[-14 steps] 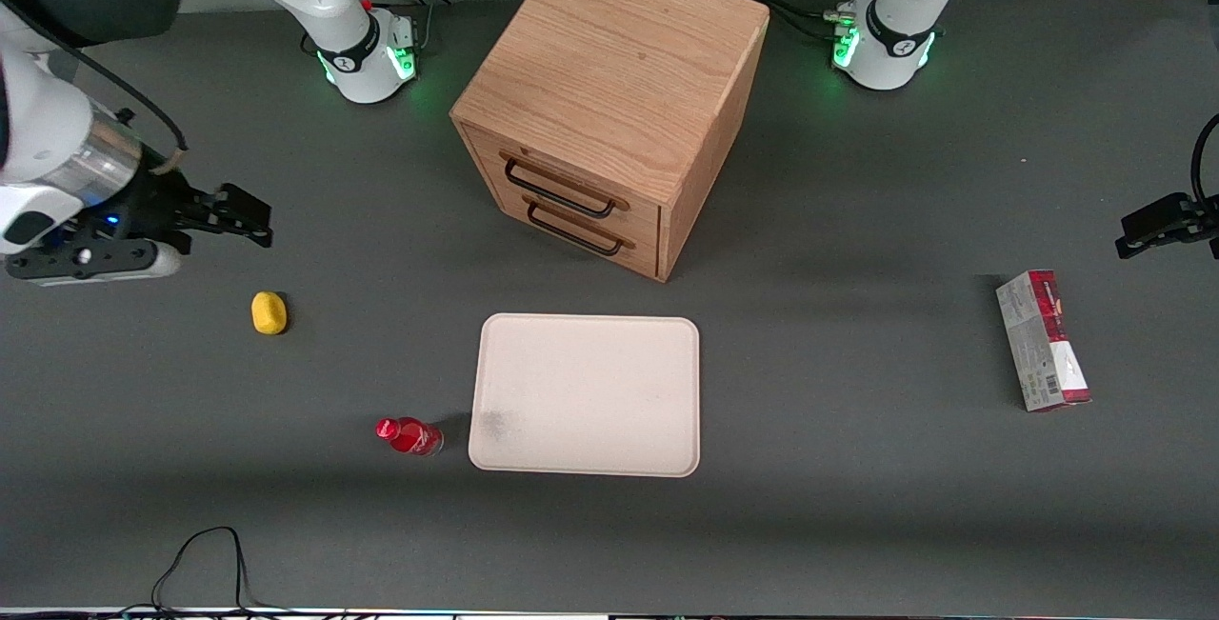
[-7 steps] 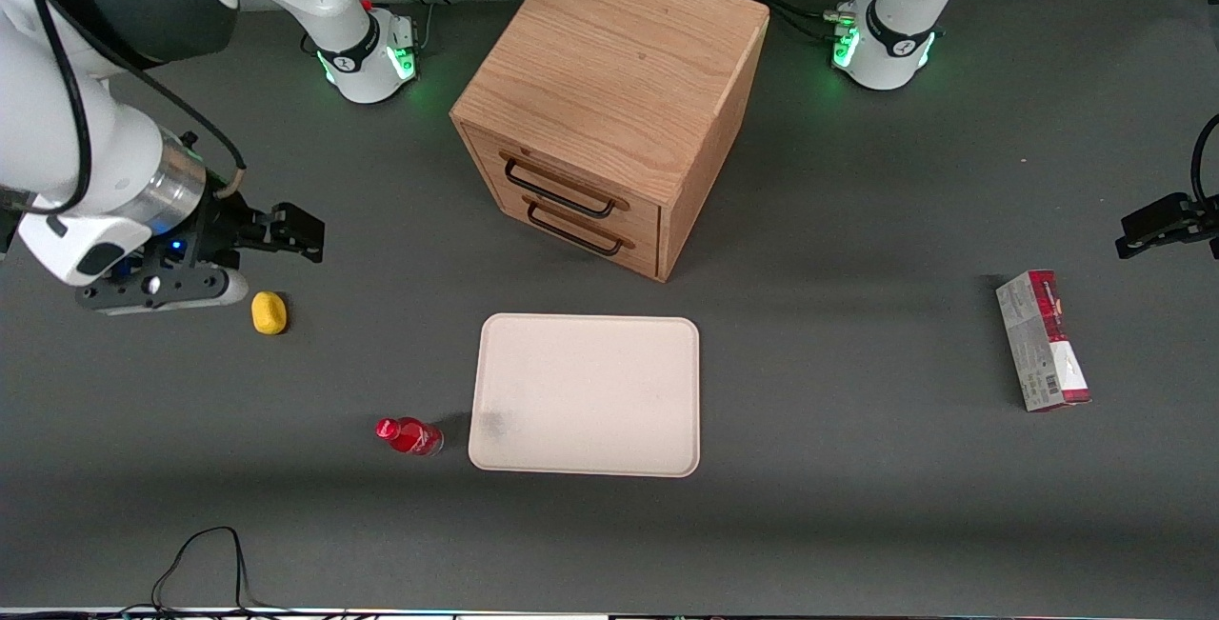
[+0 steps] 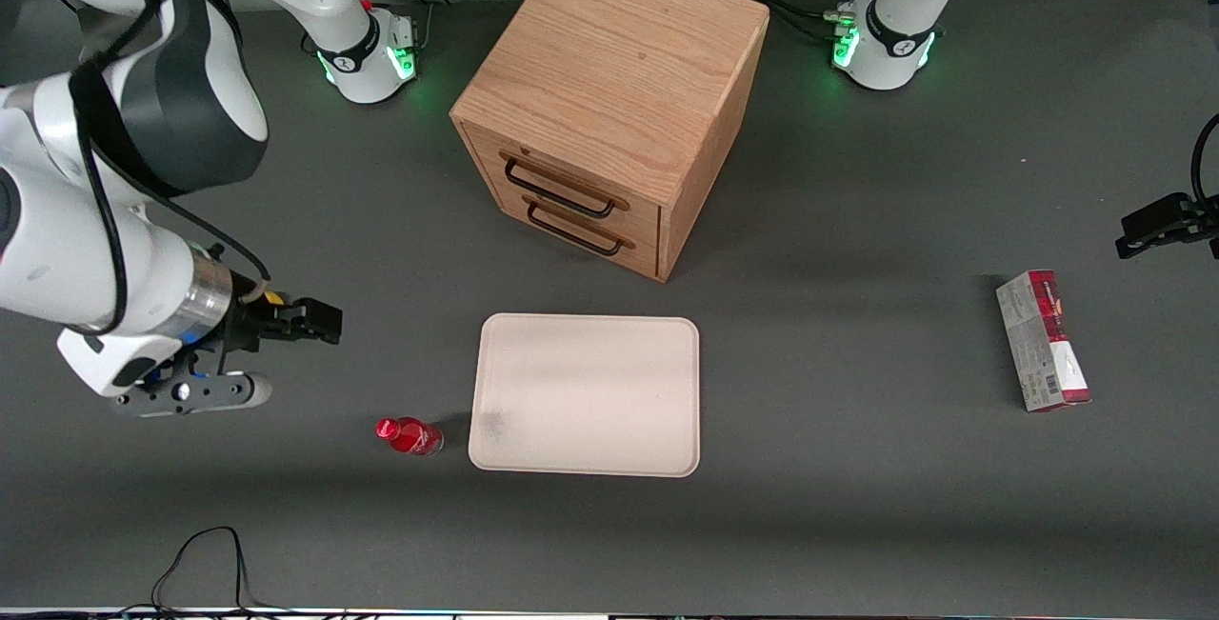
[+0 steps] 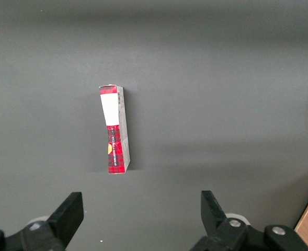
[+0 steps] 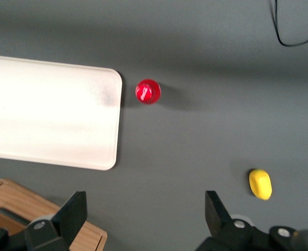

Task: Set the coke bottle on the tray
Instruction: 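Move the open right gripper down toward the red Coca-Cola bottle, then lower the right gripper around the bottle and close its fingers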

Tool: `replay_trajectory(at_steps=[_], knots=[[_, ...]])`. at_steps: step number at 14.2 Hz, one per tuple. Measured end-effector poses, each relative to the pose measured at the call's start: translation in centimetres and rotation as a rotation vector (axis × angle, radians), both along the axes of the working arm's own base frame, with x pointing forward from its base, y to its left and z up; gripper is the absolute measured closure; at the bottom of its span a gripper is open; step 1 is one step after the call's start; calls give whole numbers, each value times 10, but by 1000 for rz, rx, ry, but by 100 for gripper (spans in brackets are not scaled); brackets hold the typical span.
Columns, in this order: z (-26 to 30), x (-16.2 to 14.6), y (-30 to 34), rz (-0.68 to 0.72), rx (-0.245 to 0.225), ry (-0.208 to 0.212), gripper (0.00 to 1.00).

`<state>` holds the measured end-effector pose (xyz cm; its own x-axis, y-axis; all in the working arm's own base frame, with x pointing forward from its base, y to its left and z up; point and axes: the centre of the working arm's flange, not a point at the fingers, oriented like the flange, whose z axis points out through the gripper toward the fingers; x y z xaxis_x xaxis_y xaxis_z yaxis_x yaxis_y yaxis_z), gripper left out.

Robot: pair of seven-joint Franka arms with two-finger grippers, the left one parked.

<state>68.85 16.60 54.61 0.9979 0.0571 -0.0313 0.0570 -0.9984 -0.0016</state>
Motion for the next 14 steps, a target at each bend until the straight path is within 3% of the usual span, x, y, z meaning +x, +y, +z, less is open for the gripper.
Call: replay_trajectory(at_steps=[7,14], knots=[[-11,17,4,-1,16,-67,0],[-116,54,13,-1,12,-52,0]])
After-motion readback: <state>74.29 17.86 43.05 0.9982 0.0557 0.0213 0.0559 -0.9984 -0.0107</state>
